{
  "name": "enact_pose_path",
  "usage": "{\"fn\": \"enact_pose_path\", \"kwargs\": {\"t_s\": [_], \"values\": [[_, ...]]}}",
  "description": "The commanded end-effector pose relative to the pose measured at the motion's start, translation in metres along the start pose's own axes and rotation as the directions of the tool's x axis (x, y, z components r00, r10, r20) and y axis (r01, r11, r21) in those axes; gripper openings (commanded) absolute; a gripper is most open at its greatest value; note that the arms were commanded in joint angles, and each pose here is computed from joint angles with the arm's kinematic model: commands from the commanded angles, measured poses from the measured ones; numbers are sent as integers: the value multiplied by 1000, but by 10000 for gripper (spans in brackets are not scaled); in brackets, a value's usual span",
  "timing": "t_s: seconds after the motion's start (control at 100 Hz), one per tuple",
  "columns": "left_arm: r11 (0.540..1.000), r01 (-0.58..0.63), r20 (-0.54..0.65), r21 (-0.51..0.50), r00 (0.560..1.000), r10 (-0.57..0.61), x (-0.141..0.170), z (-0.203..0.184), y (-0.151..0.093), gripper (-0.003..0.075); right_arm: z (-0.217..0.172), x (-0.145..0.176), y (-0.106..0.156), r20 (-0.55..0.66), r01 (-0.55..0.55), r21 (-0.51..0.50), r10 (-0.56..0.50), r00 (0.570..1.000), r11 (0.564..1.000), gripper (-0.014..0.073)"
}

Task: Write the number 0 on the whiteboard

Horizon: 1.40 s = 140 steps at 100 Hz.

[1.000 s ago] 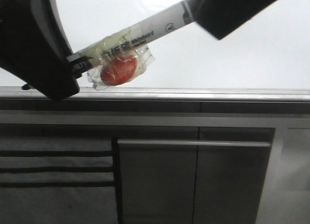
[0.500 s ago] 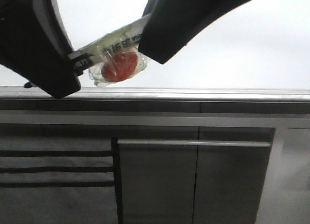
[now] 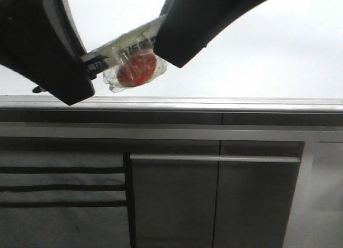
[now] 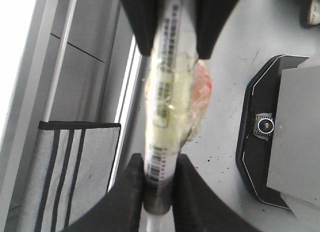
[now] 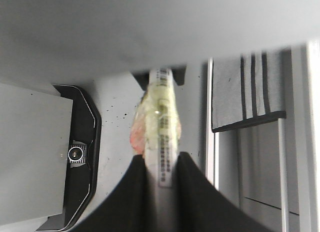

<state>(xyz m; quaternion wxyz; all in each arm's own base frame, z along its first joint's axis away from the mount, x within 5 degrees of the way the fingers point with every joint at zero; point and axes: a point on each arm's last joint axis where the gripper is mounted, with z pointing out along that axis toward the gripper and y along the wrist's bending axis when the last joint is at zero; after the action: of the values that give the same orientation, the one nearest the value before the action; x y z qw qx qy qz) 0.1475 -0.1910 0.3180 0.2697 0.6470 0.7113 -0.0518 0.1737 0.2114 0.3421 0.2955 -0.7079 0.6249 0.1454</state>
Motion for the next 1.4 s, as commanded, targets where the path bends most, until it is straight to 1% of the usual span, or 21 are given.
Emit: {"fn": "enact_pose_path", "kwargs": {"t_s": [0.0,0.11,0.17,0.25,0.41,0.47,0.56,0.62,0.65,0.7,0.73,0.74,0.76,0.83,0.85,0.9,0.94,1.05,1.15,1.29,1.39], "values": [[998,18,132,-59,991,-10,-13,-17,4,-19,-17,-12,-3,85,3,62,-9,996,998,-25],[997,34,156,-76,988,-21,-13,-19,7,-6,-23,-13,-2,106,-11,80,2,994,997,-25],[993,59,186,-98,982,-40,-13,-24,10,41,-31,-13,-1,133,-27,94,14,991,995,-25],[986,98,234,-136,970,-64,-11,-34,15,130,-42,-11,-2,153,-57,121,38,987,991,-25],[958,206,333,-199,934,-132,-1,-62,24,357,-68,5,-9,170,-159,185,128,977,970,-25],[942,262,355,-211,918,-176,6,-70,26,409,-74,12,-9,184,-199,196,163,969,960,-25],[910,341,387,-235,892,-235,19,-80,28,421,-81,26,-8,198,-255,226,212,957,940,-25],[884,392,410,-254,872,-268,29,-83,29,421,-83,38,-9,230,-333,251,278,933,909,-25],[864,428,431,-265,854,-291,36,-84,29,421,-84,44,-10,261,-390,261,324,909,883,-25],[832,481,463,-275,825,-324,45,-86,28,421,-85,57,-16,329,-520,290,426,843,804,-25],[804,528,487,-275,797,-357,53,-85,26,421,-83,69,-21,375,-622,298,511,774,724,-25],[804,528,487,-275,797,-357,53,-85,26,421,-83,72,-22,379,-641,293,529,759,710,-25],[778,567,507,-270,771,-386,58,-86,25,421,-83,79,-25,407,-696,296,573,711,654,-25],[723,641,545,-257,714,-440,71,-84,21,421,-81,103,-34,509,-842,278,673,537,462,-25],[694,677,563,-244,682,-467,75,-85,19,421,-80,107,-36,524,-859,271,682,511,435,-25],[650,727,586,-222,633,-507,83,-84,16,421,-75,116,-37,550,-906,217,721,421,363,-25],[628,747,590,-217,613,-525,89,-81,13,421,-73,120,-37,551,-924,183,744,379,335,-25],[601,771,597,-209,587,-546,96,-77,11,421,-66,126,-43,543,-934,180,761,356,308,-25],[599,773,589,-210,589,-553,96,-74,12,421,-62,128,-55,525,-948,151,790,317,280,-25],[598,775,586,-207,587,-558,95,-72,13,421,-55,127,-78,434,-939,123,834,342,321,-25],[598,775,585,-207,587,-559,95,-71,14,421,-51,125,-98,376,-926,113,847,374,359,-25]]}}
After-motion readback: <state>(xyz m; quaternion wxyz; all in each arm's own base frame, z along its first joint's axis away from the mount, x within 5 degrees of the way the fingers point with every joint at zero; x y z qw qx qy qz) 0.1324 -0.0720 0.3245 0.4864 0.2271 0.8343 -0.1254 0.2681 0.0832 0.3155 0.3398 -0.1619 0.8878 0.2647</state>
